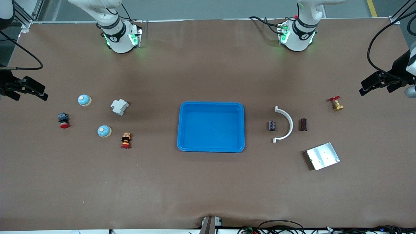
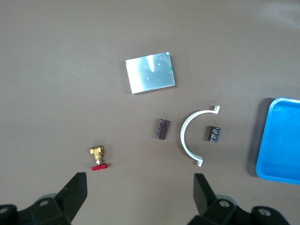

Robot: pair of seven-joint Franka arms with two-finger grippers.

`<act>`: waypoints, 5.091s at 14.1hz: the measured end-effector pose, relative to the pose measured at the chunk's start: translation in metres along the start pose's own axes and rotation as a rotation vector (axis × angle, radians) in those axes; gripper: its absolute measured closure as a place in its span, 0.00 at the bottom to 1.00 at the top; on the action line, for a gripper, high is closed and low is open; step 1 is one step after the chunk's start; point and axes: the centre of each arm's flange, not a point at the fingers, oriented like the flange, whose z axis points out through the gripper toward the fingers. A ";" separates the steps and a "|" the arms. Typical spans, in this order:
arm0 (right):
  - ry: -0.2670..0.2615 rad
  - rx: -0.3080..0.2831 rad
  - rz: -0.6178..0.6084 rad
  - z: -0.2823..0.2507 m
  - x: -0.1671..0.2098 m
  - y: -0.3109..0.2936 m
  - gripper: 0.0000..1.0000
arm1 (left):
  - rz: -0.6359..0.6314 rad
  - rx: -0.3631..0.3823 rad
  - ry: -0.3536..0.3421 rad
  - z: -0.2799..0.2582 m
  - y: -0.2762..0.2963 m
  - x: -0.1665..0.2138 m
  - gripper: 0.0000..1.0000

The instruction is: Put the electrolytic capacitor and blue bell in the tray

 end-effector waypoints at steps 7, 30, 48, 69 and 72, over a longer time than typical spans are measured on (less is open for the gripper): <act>0.005 -0.036 0.000 -0.004 -0.002 0.006 0.00 | 0.000 0.000 0.000 0.000 0.000 0.000 0.00; -0.033 -0.040 -0.077 0.064 -0.036 0.038 0.00 | 0.063 0.030 -0.264 0.195 0.043 0.044 0.00; -0.016 -0.045 -0.168 0.223 -0.114 0.096 0.00 | 0.159 0.047 -0.176 0.377 0.059 -0.010 0.00; 0.010 -0.018 -0.146 0.368 -0.180 0.134 0.00 | 0.142 0.039 -0.184 0.425 0.046 -0.028 0.00; -0.003 -0.011 -0.146 0.375 -0.183 0.133 0.00 | 0.142 0.038 -0.183 0.426 0.045 -0.028 0.02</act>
